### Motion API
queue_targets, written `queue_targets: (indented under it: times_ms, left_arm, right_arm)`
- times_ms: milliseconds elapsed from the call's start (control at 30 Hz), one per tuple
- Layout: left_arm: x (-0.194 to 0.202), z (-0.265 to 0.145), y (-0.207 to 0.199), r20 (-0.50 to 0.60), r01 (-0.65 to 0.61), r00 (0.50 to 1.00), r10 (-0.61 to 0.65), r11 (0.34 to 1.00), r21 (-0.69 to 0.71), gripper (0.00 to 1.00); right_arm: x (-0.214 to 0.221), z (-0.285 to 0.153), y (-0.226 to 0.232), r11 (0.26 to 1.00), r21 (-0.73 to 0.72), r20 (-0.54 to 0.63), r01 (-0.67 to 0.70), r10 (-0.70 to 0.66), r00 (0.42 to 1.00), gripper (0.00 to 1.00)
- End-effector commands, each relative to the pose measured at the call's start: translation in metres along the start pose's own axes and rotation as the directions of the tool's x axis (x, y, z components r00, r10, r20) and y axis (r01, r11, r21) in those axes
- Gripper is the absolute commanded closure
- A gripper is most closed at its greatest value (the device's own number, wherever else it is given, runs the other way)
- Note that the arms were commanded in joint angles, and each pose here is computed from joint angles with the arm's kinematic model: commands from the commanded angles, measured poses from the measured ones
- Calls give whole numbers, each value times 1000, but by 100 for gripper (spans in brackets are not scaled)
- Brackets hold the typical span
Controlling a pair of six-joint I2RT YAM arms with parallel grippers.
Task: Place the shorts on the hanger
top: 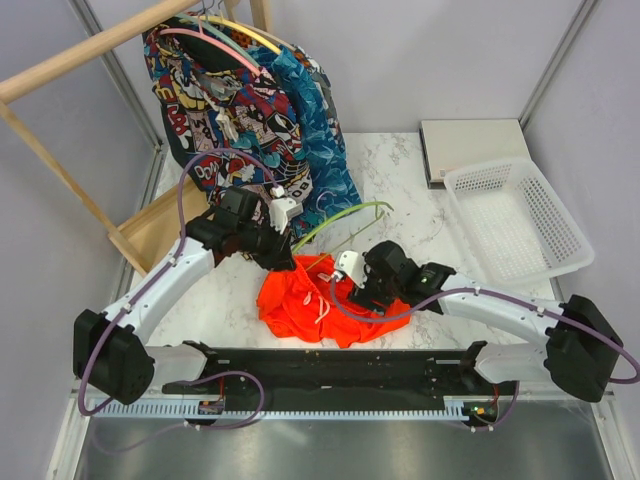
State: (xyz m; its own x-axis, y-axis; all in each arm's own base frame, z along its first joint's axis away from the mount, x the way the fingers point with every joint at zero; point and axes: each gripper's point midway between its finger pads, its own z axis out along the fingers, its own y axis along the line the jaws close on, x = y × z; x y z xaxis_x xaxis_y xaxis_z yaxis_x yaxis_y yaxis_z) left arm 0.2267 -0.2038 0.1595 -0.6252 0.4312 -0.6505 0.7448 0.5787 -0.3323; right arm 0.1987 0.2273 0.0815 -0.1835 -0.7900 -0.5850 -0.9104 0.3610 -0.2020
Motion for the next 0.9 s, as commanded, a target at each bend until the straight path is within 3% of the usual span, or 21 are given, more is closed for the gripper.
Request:
queue_targets:
  times_ms: [0, 233, 333, 433, 600, 700, 867]
  left_arm:
    - [-11, 1, -7, 58, 34, 998, -36, 999, 38, 98]
    - [-6, -2, -6, 66, 45, 997, -46, 999, 30, 98]
    - [-2, -2, -7, 62, 56, 996, -58, 998, 35, 98]
    - [-4, -2, -8, 65, 64, 996, -67, 997, 48, 98]
    - [-9, -3, -8, 71, 72, 995, -76, 996, 48, 98]
    - [-9, -9, -3, 82, 88, 993, -90, 996, 33, 98]
    - [-5, -35, 8, 114, 57, 992, -60, 998, 38, 98]
  right_arm:
    - [-25, 3, -54, 951, 299, 107, -76, 45, 993, 29]
    - [-10, 11, -67, 916, 385, 76, -109, 86, 993, 49]
    - [-3, 11, -62, 921, 369, 76, -124, 103, 992, 49]
    - [4, 19, -46, 950, 291, 65, -116, 101, 993, 36]
    - [22, 35, -42, 957, 283, -28, -70, 81, 996, 39]
    - [26, 30, -57, 934, 352, -58, -56, 82, 995, 51]
    - [34, -10, -99, 897, 411, -2, -163, 180, 984, 85]
